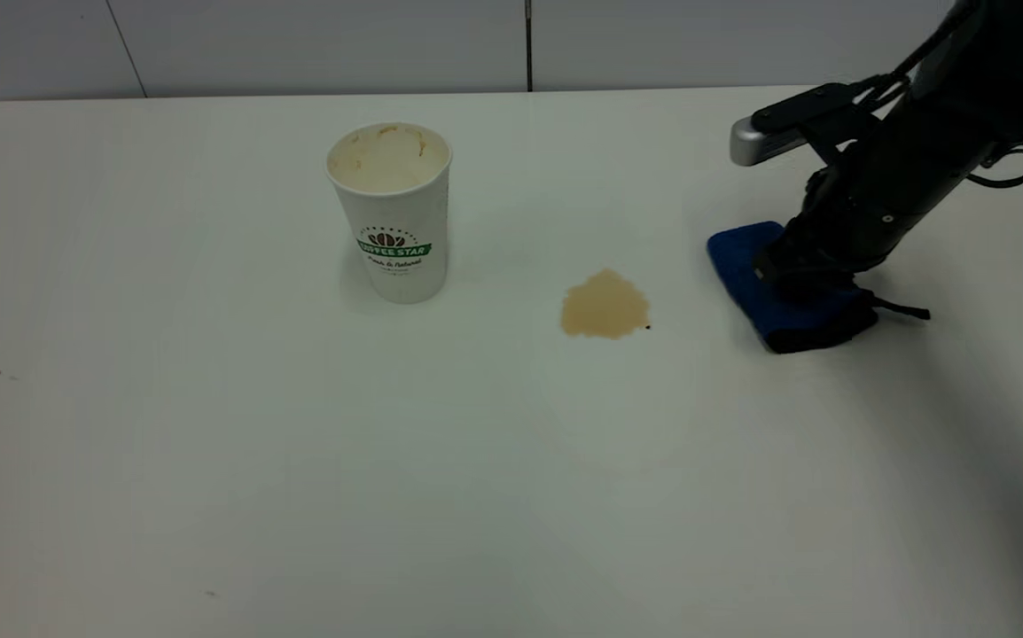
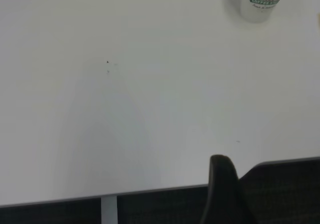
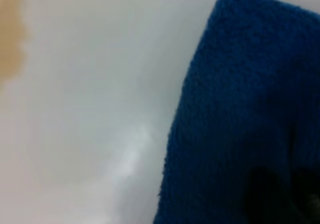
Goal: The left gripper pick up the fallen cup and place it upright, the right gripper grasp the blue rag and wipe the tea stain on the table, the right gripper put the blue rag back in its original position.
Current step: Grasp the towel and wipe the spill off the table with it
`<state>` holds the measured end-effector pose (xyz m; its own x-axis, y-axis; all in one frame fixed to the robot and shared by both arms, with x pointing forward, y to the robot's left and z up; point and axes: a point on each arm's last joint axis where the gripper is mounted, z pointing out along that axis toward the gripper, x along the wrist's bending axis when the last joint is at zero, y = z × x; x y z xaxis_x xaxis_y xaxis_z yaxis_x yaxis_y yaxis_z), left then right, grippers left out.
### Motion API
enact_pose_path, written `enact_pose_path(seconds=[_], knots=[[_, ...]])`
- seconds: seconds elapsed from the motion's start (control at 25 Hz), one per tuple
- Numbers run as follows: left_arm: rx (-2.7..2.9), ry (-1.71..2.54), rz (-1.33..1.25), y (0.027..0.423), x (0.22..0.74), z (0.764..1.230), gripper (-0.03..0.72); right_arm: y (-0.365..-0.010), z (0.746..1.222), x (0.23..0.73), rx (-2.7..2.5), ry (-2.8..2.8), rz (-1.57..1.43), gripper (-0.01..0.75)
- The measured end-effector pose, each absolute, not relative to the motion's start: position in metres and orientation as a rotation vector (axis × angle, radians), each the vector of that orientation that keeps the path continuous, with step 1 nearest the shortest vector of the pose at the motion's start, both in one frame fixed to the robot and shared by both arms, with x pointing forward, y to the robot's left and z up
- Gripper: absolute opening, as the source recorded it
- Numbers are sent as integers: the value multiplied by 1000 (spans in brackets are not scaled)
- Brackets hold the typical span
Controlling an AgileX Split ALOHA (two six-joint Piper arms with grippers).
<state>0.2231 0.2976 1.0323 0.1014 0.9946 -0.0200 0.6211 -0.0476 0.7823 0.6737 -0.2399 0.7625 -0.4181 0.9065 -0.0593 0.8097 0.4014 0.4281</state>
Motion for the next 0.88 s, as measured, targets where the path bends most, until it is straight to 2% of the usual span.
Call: enact_pose_path(seconds=[0.32, 0.56, 0.72, 0.88], knots=[[1742, 1589, 745, 298, 223, 1032, 489, -153, 762, 702, 1248, 2457, 630, 51], [1742, 1589, 745, 298, 223, 1032, 489, -99, 761, 688, 1138, 2676, 664, 51], [1742, 1589, 745, 298, 223, 1032, 489, -94, 760, 668, 1133, 2912, 575, 51], [1742, 1589, 745, 298, 223, 1032, 489, -105, 759, 658, 1114, 3029, 360, 51]])
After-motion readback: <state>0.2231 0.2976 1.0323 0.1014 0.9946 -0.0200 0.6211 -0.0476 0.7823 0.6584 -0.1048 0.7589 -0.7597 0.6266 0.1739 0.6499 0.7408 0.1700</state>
